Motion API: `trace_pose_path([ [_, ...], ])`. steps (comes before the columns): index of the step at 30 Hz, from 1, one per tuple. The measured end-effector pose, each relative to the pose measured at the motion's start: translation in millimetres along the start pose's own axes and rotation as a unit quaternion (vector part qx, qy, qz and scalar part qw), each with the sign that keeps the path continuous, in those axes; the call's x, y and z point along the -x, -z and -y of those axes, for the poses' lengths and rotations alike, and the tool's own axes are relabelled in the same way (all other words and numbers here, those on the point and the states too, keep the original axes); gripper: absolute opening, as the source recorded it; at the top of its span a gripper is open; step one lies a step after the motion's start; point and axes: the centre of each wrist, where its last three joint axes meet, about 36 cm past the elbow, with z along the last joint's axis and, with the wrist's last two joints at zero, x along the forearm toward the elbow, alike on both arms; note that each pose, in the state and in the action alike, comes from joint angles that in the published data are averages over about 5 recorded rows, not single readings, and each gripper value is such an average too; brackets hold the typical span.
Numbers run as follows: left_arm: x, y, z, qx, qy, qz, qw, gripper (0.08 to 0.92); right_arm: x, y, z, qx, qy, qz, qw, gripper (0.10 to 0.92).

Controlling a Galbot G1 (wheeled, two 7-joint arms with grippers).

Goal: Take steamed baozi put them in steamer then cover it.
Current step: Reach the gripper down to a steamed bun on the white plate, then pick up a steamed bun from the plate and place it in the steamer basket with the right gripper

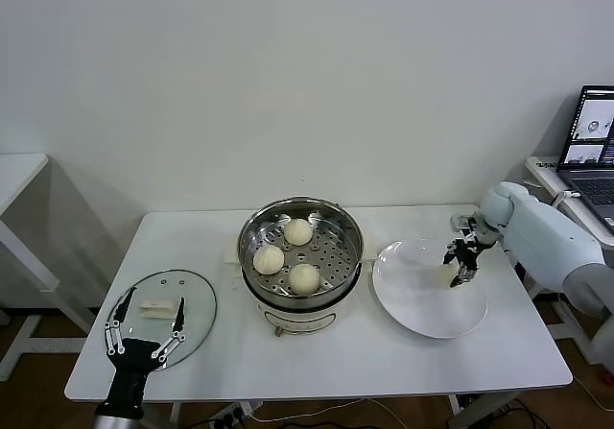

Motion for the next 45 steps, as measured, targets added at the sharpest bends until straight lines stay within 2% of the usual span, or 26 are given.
trace_pose_path([
  [5, 2, 1, 2, -0.002, -0.001, 0.001, 1.000, 0.823, -41, 18, 14, -0.020, 0.001, 0.002, 1.000, 0.653],
  [10, 5, 2, 3, -0.004, -0.001, 0.004, 1.000, 0.823, -98, 59, 32, -0.056, 0.001, 0.015, 0.998, 0.653],
  [17, 7, 1, 4, -0.005, -0.002, 0.005, 1.000, 0.823, -177, 144, 45, -0.119, -0.003, 0.043, 0.992, 0.653],
  [22, 9, 2, 6, -0.007, -0.002, 0.008, 1.000, 0.823, -207, 208, 39, -0.158, 0.009, 0.064, 0.985, 0.648],
  [33, 11, 2, 5, -0.007, -0.001, 0.013, 1.000, 0.823, -191, 306, 21, -0.211, 0.036, 0.056, 0.975, 0.637],
  [45, 12, 1, -1, -0.003, 0.005, 0.016, 1.000, 0.823, -137, 360, 12, -0.238, 0.048, 0.030, 0.970, 0.636],
])
